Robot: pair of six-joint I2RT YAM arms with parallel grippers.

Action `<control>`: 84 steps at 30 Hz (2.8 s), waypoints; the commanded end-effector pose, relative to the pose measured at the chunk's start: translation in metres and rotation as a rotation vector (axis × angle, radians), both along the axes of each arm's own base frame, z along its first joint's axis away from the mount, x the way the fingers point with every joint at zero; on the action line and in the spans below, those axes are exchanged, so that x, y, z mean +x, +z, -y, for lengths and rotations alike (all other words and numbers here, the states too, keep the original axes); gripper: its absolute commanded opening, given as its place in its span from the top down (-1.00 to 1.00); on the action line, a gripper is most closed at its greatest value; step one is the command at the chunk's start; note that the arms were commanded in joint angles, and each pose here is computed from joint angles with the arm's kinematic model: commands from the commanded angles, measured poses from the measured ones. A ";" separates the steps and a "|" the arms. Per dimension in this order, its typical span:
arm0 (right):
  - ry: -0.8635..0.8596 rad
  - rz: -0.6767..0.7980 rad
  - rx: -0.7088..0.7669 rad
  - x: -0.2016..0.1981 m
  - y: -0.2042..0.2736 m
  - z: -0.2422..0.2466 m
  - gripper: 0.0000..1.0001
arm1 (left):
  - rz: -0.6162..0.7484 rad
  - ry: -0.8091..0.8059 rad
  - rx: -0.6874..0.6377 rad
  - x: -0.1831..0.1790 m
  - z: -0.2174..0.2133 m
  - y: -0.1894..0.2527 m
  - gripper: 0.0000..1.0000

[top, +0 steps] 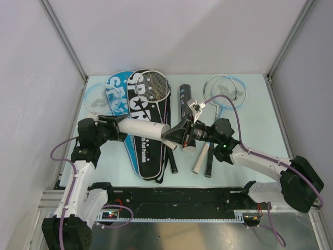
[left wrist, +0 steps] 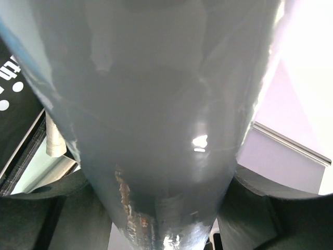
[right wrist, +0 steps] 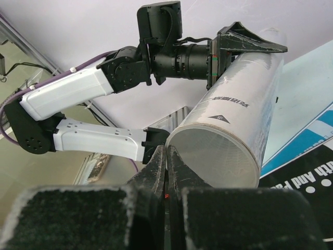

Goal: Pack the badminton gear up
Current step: Close the lid on the shuttle tube, then place the shuttle tube at the center of the board.

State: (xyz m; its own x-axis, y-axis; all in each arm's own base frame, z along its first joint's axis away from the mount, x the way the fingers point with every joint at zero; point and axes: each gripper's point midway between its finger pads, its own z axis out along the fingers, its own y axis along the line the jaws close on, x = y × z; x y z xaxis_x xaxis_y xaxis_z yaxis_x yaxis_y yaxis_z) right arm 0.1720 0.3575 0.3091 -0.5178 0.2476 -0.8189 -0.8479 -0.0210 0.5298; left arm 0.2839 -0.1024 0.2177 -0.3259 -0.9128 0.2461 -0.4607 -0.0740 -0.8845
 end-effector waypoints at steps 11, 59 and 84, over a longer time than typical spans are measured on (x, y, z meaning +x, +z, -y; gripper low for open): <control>0.033 -0.043 0.057 0.006 0.006 -0.005 0.21 | 0.127 -0.085 -0.043 -0.006 0.014 0.047 0.45; -0.333 -0.292 -0.146 0.049 -0.060 -0.041 0.55 | 0.185 -0.163 0.040 -0.007 0.037 0.057 0.51; -0.476 -0.268 -0.303 0.014 -0.022 0.106 -0.89 | 0.255 -0.352 0.327 0.013 0.046 0.022 0.47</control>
State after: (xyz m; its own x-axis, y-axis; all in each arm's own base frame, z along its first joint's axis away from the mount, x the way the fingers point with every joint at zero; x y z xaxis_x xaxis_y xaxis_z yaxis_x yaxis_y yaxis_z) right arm 0.1884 0.2558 0.2808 -0.6096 0.2944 -0.7360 -0.5545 0.5052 0.6613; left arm 0.2937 -0.1371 0.2015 -0.5584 -0.8296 -0.0072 -0.3793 0.2630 -0.8871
